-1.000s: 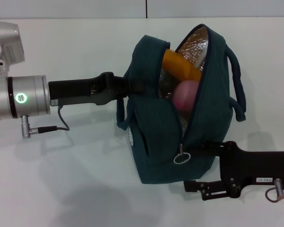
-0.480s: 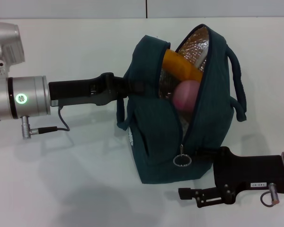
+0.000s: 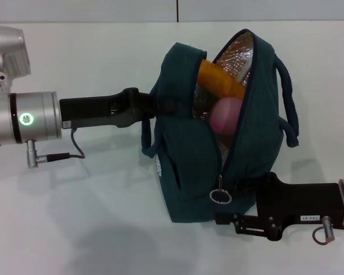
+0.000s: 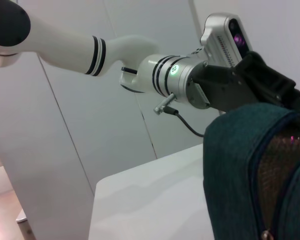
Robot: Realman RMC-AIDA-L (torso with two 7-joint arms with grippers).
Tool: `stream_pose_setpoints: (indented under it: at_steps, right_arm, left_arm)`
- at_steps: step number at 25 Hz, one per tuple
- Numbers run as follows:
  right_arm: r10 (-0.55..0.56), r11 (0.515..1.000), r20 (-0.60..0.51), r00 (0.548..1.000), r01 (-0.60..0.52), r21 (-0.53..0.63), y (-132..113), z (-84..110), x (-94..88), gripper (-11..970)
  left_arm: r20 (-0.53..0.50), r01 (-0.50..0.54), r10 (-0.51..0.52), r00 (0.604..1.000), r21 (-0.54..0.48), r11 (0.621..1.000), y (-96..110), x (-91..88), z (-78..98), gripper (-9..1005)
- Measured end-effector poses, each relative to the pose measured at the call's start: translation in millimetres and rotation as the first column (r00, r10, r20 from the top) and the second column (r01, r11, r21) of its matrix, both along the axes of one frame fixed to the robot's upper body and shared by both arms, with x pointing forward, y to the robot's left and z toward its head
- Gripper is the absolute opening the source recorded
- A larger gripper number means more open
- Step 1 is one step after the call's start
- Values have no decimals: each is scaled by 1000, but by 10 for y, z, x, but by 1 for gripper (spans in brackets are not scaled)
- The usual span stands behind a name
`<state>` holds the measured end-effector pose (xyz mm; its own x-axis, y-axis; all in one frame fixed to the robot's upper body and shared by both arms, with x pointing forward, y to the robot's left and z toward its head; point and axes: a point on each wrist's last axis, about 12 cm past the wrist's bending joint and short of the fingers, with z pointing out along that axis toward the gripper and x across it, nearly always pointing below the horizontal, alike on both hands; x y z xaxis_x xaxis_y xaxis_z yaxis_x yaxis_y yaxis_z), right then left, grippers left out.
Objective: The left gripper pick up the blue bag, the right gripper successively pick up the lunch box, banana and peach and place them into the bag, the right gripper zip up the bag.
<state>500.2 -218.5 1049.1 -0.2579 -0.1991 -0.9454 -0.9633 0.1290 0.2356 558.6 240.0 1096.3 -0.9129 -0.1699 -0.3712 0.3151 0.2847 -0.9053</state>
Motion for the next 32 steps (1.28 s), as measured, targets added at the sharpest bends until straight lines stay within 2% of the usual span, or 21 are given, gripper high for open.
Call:
stream_pose_setpoints:
  at_steps: [7, 12, 20, 25, 32]
  right_arm:
    - [-10, 1000, 3, 1000, 10, -7, -2, -5, 15, 371]
    - [-17, 1000, 5, 1000, 17, -4, -3, -1, 24, 142]
    - [-35, 999, 5, 999, 35, 20, -24, 14, 19, 11]
    - [-39, 997, -7, 999, 39, 65, -91, 47, -31, 8]
    - [-125, 985, -38, 991, 129, 119, -293, 10, -175, 11]
  left_arm:
    - [6, 2, -2, 1000, 1, 1000, -2, 2, 2, 32]
    - [14, 6, -6, 1000, 3, 1000, -11, 11, 11, 32]
    - [19, 12, -12, 1000, 2, 1000, -10, 11, 19, 32]
    - [18, 8, -8, 1000, 3, 1000, 2, 4, 12, 33]
    - [19, 1, -1, 1000, 2, 1000, 19, 0, 8, 33]
